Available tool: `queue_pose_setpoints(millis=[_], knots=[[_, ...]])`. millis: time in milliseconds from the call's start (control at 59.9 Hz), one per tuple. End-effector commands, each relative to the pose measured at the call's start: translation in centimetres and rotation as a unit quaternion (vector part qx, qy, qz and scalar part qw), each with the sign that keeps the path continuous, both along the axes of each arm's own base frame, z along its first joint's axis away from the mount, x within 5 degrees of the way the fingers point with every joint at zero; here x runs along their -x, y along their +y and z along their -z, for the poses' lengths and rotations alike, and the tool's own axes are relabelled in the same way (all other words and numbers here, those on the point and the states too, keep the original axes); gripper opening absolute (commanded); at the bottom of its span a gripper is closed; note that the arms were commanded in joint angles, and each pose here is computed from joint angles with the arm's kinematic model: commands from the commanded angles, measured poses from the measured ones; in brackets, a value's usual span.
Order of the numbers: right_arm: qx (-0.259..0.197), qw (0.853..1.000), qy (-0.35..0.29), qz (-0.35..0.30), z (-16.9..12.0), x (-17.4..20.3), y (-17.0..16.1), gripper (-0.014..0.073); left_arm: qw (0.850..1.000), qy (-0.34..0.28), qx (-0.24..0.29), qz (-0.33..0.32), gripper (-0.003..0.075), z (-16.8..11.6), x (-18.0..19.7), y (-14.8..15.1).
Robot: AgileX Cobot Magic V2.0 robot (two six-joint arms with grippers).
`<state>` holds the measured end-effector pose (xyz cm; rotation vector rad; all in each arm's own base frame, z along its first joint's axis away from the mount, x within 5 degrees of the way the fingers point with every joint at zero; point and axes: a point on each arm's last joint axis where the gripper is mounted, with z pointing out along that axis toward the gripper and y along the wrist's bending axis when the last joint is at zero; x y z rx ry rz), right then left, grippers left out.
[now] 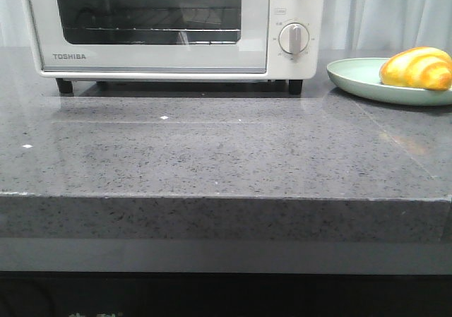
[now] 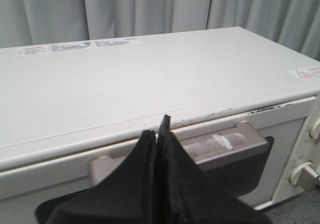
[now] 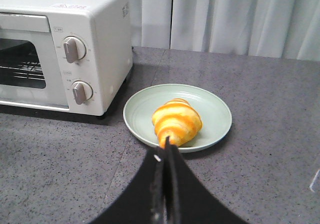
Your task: Put bread in oven
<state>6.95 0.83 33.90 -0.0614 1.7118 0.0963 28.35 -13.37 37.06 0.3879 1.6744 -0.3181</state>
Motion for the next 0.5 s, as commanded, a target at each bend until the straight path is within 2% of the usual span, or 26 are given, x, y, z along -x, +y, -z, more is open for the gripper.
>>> queue_pose_setpoints(millis=[0, 284, 484], knots=[[-0.002, 0.999, -0.047, 0.008, -1.7, -0.1, -0.1, -0.0066, 0.998, -0.060, 0.032, 0.008, -0.0020, -2.5, -0.8, -0.9], [-0.002, 0.999, -0.047, 0.008, -1.7, -0.1, -0.1, -0.0066, 0.999, -0.037, 0.021, 0.008, -0.0020, -1.2, -2.9, -2.0], [-0.002, 0.999, -0.048, 0.008, -1.7, -0.1, -0.1, -0.0066, 0.999, 0.028, -0.011, 0.010, -0.0020, 0.1, -2.6, -2.1]])
